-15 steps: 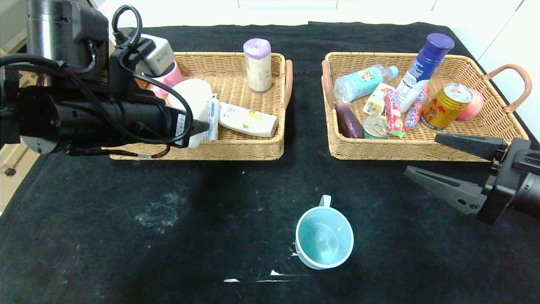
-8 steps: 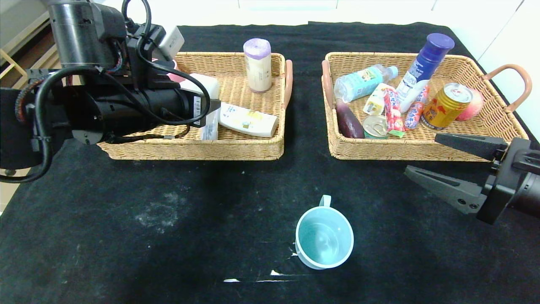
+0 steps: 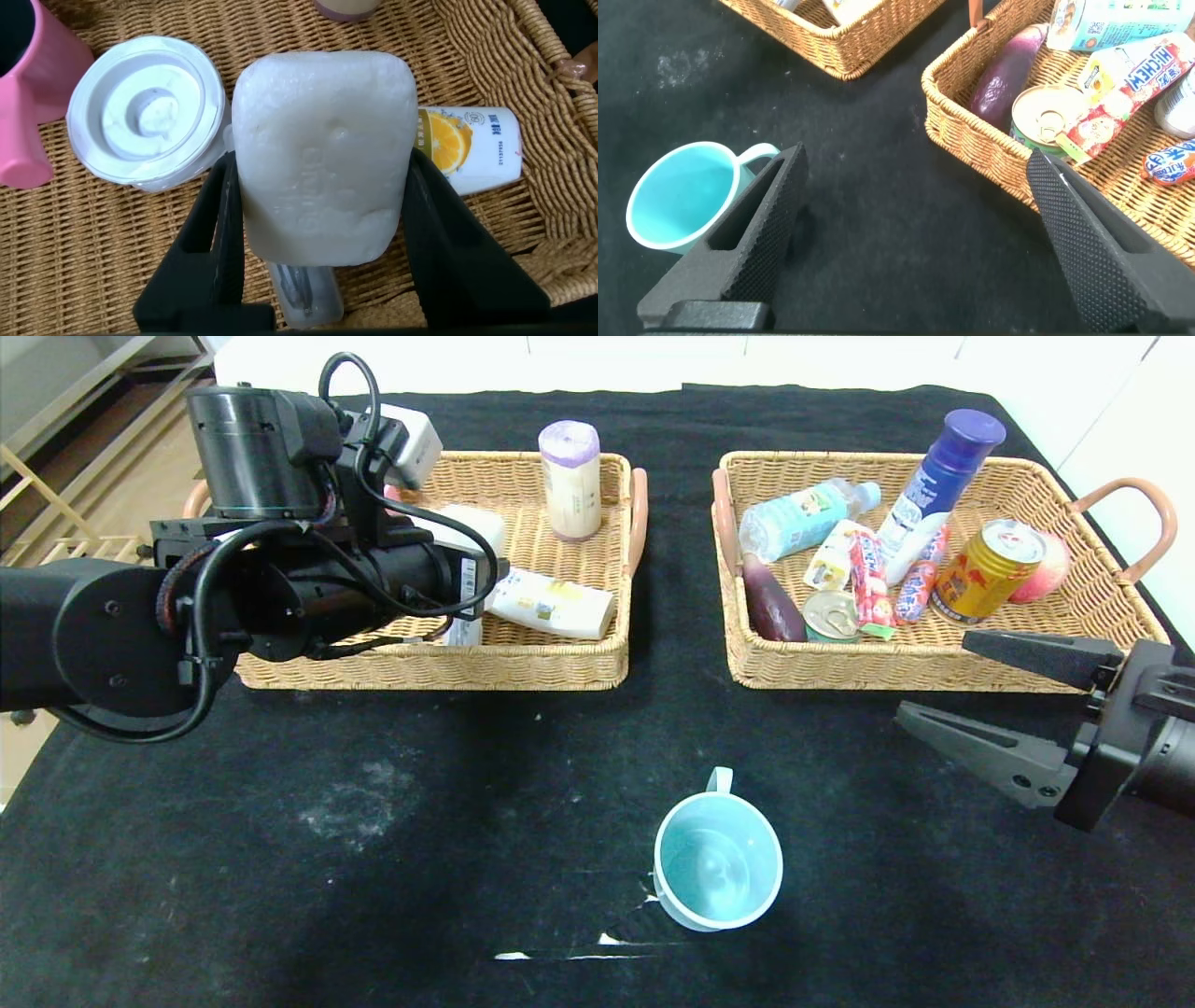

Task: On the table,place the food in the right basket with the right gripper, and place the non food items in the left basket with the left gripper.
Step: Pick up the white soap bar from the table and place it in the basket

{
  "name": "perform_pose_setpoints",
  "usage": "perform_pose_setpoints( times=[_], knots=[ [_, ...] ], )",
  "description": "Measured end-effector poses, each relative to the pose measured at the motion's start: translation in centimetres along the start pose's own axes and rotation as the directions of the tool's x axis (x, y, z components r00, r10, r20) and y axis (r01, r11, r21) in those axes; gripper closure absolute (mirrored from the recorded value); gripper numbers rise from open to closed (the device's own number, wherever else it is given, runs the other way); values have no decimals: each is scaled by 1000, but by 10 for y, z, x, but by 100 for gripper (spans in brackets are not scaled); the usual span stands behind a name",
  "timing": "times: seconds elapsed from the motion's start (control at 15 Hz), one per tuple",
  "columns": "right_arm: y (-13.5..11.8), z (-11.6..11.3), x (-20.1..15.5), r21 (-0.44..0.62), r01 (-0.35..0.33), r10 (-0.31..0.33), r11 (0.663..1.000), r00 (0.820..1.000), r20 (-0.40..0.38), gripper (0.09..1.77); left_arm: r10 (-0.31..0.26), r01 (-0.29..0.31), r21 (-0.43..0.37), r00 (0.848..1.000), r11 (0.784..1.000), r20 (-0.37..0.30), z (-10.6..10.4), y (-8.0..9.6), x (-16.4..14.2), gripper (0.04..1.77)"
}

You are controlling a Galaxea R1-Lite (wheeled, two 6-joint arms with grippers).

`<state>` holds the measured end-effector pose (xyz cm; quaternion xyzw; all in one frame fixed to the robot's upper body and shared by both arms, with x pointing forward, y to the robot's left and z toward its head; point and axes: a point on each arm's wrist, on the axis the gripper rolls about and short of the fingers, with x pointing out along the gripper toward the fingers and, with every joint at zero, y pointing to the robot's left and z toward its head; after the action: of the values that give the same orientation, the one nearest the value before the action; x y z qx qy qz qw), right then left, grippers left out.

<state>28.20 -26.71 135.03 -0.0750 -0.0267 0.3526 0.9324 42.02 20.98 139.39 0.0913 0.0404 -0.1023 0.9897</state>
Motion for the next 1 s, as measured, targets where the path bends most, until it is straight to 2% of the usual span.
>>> perform_pose_setpoints(
  times=[0.2, 0.4, 0.67, 1.0],
  knots=[
    [0, 0, 0, 0, 0, 0, 1000, 1000, 0, 15, 2, -2, 1, 1000, 1000, -6, -2, -1, 3, 80],
    [0, 0, 0, 0, 0, 0, 1000, 1000, 0, 15, 3, -3, 7, 1000, 1000, -6, -2, -1, 4, 56],
    [0, 0, 0, 1, 0, 0, 1000, 1000, -2, 15, 2, -2, 9, 1000, 1000, -11, -3, -1, 2, 38],
    [0, 0, 0, 0, 0, 0, 1000, 1000, -1, 15, -9, 9, 4, 1000, 1000, -17, -4, -1, -27, 25]
  ],
)
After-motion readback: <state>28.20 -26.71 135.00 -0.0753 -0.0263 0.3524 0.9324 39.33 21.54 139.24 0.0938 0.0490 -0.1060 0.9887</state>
